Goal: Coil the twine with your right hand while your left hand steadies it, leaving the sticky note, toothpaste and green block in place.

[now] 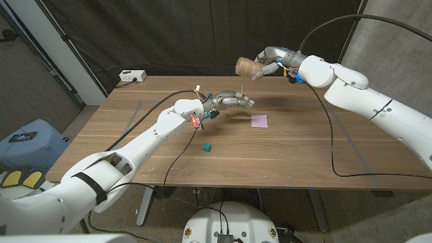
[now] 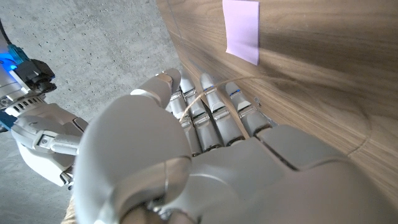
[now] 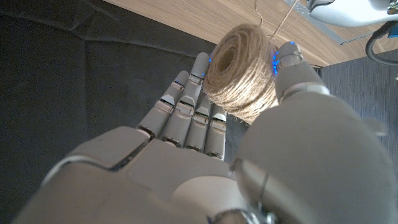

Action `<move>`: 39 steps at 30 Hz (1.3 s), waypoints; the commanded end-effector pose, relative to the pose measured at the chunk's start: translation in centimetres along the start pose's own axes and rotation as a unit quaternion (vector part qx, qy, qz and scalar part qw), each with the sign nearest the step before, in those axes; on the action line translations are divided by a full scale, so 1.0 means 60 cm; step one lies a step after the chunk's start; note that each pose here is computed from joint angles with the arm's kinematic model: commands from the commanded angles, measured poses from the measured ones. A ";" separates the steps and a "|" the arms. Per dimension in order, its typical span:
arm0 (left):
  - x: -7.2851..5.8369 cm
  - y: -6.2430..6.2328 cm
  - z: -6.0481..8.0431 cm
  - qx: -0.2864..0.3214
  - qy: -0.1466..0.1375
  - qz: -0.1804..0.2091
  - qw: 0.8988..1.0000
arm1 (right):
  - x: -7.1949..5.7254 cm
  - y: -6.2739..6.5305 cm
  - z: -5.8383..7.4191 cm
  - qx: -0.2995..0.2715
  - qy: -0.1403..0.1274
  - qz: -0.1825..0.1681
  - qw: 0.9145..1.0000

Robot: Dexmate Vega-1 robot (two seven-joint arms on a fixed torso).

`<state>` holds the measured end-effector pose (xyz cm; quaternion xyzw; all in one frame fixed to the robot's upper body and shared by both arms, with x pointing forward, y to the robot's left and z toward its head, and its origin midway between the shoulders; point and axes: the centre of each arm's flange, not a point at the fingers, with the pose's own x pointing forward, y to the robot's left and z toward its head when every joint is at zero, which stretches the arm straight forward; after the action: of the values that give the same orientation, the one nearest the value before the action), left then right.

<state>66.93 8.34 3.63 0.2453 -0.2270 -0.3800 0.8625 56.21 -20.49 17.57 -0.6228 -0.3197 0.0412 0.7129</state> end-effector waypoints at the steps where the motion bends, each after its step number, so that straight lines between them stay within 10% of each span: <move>1: 0.007 -0.004 -0.001 -0.004 -0.001 -0.011 1.000 | 0.015 -0.001 -0.011 -0.011 0.008 0.005 1.000; 39: 0.017 -0.029 0.011 -0.012 -0.010 -0.037 0.999 | 0.039 0.005 -0.028 -0.032 0.027 0.004 0.999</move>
<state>66.59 7.02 3.52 0.2410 -0.2243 -0.4054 0.8528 58.66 -20.93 18.30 -0.6349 -0.3066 0.0261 0.7087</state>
